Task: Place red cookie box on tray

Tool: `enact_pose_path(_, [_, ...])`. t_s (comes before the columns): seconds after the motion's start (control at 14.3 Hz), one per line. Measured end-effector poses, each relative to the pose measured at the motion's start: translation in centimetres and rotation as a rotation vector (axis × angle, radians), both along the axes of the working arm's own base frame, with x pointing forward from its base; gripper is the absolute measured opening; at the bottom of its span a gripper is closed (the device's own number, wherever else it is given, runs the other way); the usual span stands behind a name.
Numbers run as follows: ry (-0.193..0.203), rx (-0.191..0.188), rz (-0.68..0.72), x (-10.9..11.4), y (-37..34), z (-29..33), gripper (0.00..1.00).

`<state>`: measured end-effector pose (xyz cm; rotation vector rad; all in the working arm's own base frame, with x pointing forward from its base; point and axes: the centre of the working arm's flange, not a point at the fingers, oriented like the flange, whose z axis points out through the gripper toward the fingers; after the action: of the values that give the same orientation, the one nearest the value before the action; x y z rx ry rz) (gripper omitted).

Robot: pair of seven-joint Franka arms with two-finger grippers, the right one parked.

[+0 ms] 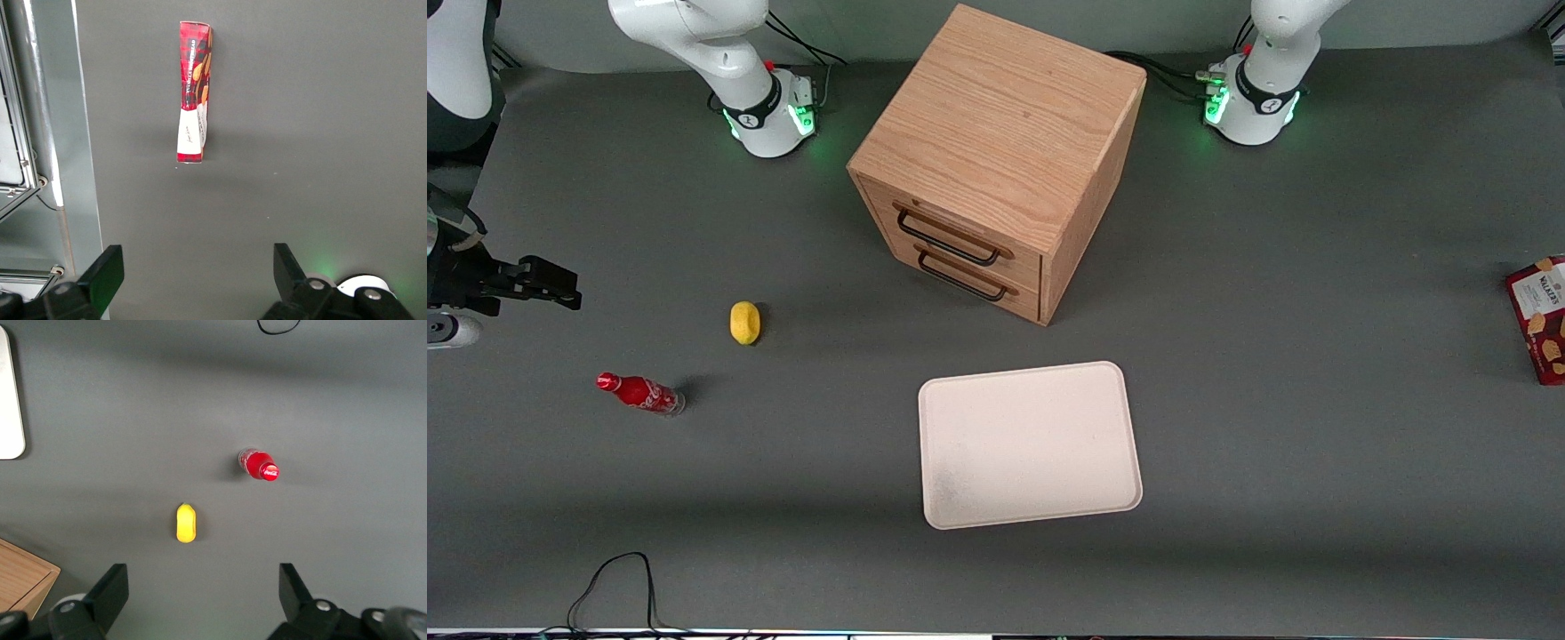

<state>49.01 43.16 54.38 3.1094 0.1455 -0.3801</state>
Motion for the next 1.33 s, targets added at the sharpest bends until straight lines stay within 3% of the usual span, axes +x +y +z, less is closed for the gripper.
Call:
enact_pose_path(0.21, [-0.018, 0.016, -0.005, 0.6, 1.4, -3.5, 1.0])
enact_pose_path(0.49, [-0.049, 0.027, -0.02, 0.7, 2.8, -12.7, 1.0])
enact_pose_path(0.7, [-0.087, 0.014, -0.018, 0.3, 2.6, -20.2, 1.0])
enact_pose_path(0.91, [-0.1, 0.001, -0.009, 0.0, 2.8, -26.5, 1.0])
enact_pose_path(1.33, [-0.127, 0.013, -0.023, 1.0, 2.6, -29.6, 1.0])
